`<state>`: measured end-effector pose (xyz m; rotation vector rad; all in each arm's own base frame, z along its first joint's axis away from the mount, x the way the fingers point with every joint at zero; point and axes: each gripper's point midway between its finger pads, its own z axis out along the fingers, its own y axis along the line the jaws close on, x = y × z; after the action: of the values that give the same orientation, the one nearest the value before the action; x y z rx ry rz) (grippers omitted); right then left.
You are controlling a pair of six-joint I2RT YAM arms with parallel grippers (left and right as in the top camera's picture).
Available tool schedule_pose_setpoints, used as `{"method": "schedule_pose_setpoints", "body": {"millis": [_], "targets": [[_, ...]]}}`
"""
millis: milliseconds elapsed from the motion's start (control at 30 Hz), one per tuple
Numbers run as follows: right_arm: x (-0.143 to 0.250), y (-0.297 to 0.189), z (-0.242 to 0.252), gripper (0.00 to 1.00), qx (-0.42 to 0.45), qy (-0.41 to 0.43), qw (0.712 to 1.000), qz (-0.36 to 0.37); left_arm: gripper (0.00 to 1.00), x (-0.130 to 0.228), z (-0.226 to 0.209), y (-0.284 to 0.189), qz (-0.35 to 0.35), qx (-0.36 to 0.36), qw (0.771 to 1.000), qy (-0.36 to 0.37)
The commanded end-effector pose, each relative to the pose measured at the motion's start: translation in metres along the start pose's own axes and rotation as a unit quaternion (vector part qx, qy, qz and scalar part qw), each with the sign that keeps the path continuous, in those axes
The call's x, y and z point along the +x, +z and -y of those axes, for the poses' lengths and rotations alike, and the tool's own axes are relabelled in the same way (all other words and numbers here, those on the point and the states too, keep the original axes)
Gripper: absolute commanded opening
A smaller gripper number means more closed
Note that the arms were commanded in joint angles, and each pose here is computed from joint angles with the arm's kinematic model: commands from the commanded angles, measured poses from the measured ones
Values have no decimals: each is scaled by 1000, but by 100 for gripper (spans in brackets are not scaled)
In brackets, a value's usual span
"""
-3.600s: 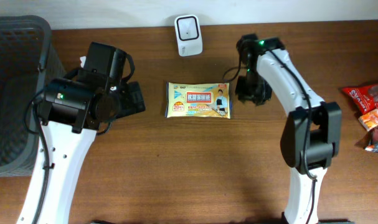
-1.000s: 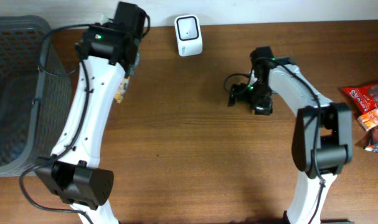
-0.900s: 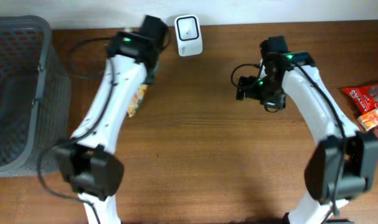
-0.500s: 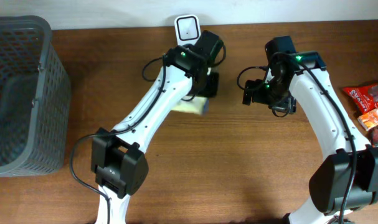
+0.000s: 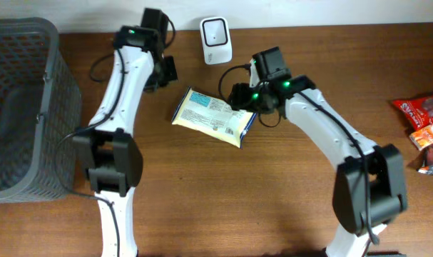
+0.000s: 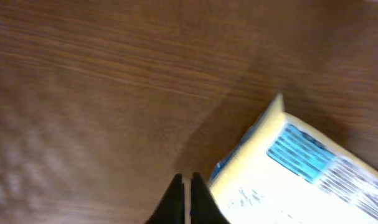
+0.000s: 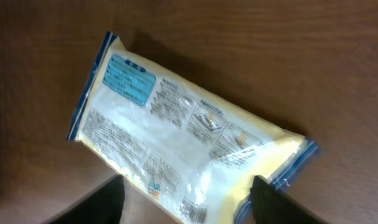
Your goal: Scan the item barcode
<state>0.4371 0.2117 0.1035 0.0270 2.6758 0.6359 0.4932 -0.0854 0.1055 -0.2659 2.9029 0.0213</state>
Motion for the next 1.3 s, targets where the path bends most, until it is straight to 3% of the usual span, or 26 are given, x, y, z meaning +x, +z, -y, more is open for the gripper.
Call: {"method": "schedule_pose_setpoints", "body": {"millis": [0,100,167,300,367,467,500,533,633,767,833,1000,1100,1167,1200,1233,1267], "targets": [[28,53,-12,33,-5,6,999,-37,2,17,3,48,-52,-12,999,10],[48,73,12,19,55,52,995,-59,5,22,1,59,-65,-17,998,10],[55,79,41,17,123,77,988,-57,5,26,0,58,-74,-21,997,11],[25,76,52,32,122,26,992,-20,2,36,0,56,-92,-27,995,17],[14,63,40,41,82,-19,995,-46,2,43,9,55,-97,-28,995,29],[18,24,20,47,52,0,993,-103,0,37,29,56,-70,-17,996,44],[23,21,16,56,43,-15,992,-116,3,33,34,56,-60,-12,997,45],[26,22,17,58,45,-15,991,-123,6,29,36,57,-51,-7,998,44],[40,39,10,58,47,1,989,-139,15,26,37,57,-46,-5,998,44],[69,63,6,59,93,51,981,-160,35,35,35,57,-63,-11,997,46],[86,81,11,59,123,44,977,-169,33,51,38,54,-93,-11,994,54],[61,75,48,64,160,67,976,-135,31,93,42,42,-160,-39,983,84],[54,66,70,70,165,92,972,-140,33,99,41,40,-168,-47,981,90],[53,63,70,72,152,96,973,-146,38,95,36,40,-164,-54,981,87],[49,56,66,78,147,93,974,-142,51,89,26,38,-156,-69,982,84],[45,46,61,86,142,81,977,-137,75,84,22,32,-153,-69,983,77],[39,33,54,90,134,63,981,-128,77,76,17,23,-147,-67,984,69]]}}
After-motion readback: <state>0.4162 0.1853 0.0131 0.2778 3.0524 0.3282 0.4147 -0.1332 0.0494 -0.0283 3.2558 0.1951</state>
